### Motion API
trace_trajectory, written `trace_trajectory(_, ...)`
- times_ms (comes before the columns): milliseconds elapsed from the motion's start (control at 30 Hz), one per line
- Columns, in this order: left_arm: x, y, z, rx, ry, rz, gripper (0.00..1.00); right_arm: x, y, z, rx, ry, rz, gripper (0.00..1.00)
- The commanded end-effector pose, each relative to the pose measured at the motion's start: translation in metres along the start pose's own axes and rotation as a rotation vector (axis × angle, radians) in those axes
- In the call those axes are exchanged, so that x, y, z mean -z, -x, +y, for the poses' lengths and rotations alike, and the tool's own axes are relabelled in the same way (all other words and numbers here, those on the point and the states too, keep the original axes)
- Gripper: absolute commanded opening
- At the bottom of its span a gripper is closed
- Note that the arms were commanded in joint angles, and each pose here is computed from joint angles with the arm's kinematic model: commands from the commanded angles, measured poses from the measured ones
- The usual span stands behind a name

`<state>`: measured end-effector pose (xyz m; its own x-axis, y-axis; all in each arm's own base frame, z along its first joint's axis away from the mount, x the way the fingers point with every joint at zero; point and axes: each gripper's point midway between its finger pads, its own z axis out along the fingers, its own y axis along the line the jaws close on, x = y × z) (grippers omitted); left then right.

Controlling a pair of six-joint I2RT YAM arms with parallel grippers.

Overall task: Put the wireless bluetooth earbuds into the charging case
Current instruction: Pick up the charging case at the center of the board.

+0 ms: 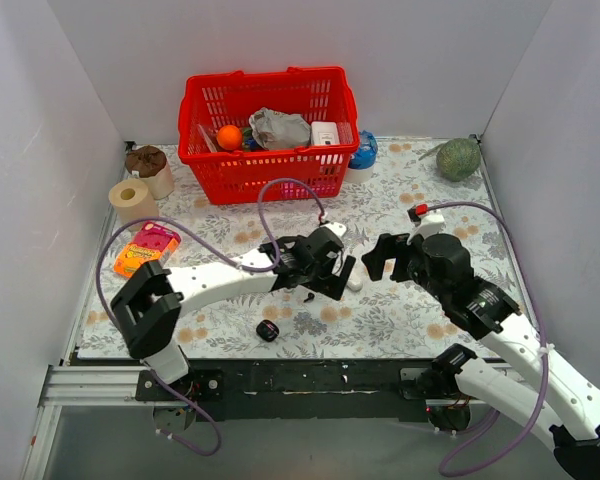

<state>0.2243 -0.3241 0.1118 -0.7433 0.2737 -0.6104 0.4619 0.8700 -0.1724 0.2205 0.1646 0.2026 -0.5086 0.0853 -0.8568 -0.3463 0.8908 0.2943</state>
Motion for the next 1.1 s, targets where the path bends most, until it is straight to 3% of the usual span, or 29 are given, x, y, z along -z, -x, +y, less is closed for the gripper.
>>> trace_trajectory(0, -0.021, 0.020, -0.008, -0.167, 0.018, -0.041, 0.98, 0.022, 0.026, 0.002, 0.003, -0.010, -0.049, 0.98)
trace_trajectory(167, -0.039, 0.028, -0.026, -0.216, -0.059, -0.070, 0.94, 0.041, 0.036, 0.007, -0.026, 0.027, -0.095, 0.98)
trace_trajectory(533, -0.070, 0.048, -0.063, -0.290, -0.161, -0.040, 0.98, 0.052, 0.036, 0.010, -0.021, 0.048, -0.083, 0.98)
trace_trajectory(1067, -0.106, 0.018, -0.053, -0.345, -0.119, 0.081, 0.98, 0.058, 0.036, 0.011, -0.020, 0.064, -0.085, 0.98)
